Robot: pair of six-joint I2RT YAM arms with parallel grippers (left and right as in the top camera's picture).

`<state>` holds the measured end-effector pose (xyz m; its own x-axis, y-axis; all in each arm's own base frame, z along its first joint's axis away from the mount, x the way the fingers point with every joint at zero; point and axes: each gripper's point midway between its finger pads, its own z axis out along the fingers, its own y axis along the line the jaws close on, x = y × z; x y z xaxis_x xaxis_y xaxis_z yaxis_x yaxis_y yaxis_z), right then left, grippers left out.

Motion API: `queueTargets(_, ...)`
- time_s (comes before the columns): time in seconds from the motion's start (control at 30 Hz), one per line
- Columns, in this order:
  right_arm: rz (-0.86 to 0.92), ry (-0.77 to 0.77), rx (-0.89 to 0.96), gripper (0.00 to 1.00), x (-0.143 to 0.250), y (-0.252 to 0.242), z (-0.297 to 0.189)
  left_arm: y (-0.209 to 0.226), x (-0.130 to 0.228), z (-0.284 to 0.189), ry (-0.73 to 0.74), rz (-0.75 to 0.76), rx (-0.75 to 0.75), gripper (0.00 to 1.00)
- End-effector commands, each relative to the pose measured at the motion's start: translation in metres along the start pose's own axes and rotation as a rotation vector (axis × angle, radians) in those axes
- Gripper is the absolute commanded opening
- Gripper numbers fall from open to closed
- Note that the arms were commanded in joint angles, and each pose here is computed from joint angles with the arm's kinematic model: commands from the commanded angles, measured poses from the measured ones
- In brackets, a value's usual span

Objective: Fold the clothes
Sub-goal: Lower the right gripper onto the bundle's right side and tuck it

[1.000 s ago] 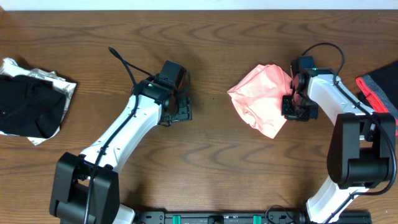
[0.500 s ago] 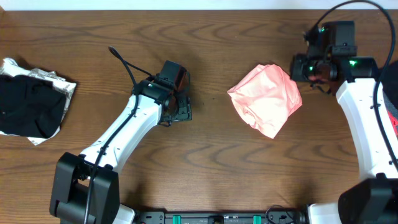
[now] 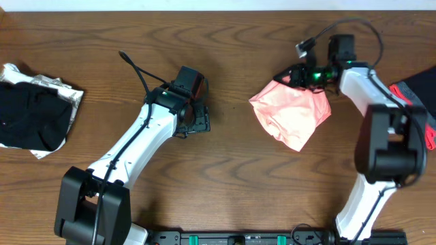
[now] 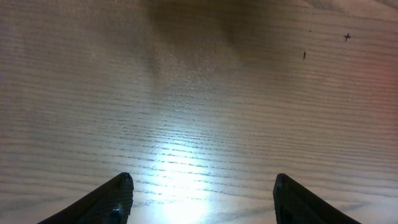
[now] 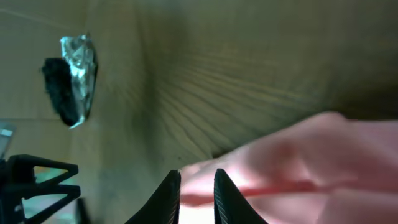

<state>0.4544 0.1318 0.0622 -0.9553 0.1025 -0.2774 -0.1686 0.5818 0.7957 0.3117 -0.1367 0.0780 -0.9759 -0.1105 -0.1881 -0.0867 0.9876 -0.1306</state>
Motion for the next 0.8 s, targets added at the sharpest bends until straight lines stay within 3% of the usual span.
queueTargets(0.0, 0.103, 0.053, -0.066, 0.17, 0.017, -0.016, 0.013, 0.003, 0.003, 0.002, 0.012, 0.014, -0.008, 0.72)
queueTargets(0.17, 0.248, 0.147, 0.082, 0.18, 0.053, -0.072, 0.032, 0.003, 0.004, 0.002, 0.017, 0.014, -0.01, 0.72)
queueTargets(0.37, 0.334, 0.211, 0.084, 0.19, 0.079, -0.093, 0.046, 0.003, 0.004, 0.002, 0.017, 0.014, -0.01, 0.72)
queueTargets(0.57, 0.269, 0.17, -0.07, 0.2, 0.058, -0.055, 0.038, 0.003, 0.004, 0.002, 0.016, 0.014, -0.01, 0.72)
queueTargets(0.77, 0.067, 0.06, -0.104, 0.24, 0.017, 0.009, -0.001, 0.003, 0.004, 0.002, 0.016, 0.014, -0.01, 0.72)
